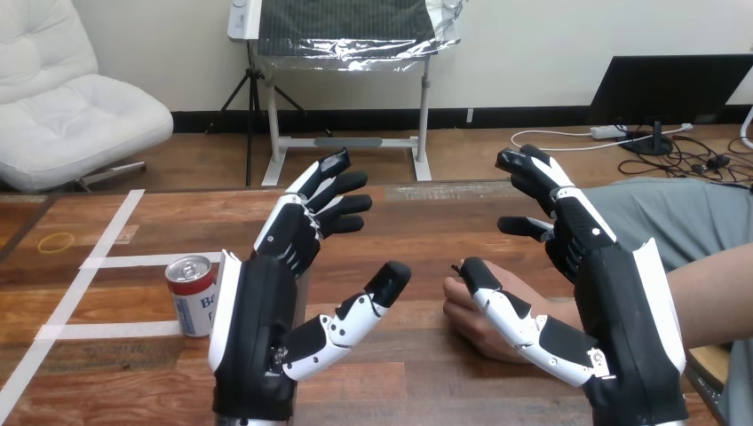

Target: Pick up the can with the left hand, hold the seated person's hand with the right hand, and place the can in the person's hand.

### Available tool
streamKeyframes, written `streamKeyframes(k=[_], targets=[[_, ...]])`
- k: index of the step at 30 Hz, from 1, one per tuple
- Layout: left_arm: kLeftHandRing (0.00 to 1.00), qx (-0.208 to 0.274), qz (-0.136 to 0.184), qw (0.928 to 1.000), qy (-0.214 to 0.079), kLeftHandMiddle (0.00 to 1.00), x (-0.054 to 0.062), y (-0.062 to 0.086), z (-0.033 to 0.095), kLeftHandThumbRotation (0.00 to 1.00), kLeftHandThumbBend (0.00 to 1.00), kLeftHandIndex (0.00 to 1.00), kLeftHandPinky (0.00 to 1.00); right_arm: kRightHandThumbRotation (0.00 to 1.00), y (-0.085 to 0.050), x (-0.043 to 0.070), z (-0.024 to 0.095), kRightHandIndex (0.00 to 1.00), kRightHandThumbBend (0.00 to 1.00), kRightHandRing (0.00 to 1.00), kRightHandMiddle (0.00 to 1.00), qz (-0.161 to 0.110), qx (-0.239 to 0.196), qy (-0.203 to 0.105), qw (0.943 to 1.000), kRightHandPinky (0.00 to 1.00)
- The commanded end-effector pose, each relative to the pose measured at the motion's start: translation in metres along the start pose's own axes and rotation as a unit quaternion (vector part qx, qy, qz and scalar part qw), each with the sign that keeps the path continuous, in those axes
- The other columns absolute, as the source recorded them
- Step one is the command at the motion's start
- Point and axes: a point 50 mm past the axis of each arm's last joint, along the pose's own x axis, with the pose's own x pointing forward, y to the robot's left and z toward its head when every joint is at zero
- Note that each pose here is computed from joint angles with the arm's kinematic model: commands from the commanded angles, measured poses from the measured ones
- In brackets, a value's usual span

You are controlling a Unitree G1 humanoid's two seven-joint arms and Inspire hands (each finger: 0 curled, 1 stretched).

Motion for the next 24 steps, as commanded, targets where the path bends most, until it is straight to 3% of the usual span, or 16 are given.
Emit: streamKeyframes(k=[1, 24], targets=[[0.74, -0.018, 0.012, 0.9997, 0.007, 0.79, -0.0049, -0.0046, 0.0020, 0.28, 0.61, 0.83, 0.69, 0.00, 0.0007, 0.0098, 0.0051, 0.84, 0.54, 0.91, 0.95, -0.001, 0.006, -0.030, 0.9995, 0.74], [0.73, -0.019, 0.009, 0.9997, 0.010, 0.78, -0.0045, -0.0040, 0.0019, 0.28, 0.59, 0.83, 0.69, 0.00, 0.0001, 0.0111, 0.0048, 0.84, 0.56, 0.91, 0.94, 0.004, -0.003, -0.028, 0.9996, 0.75]])
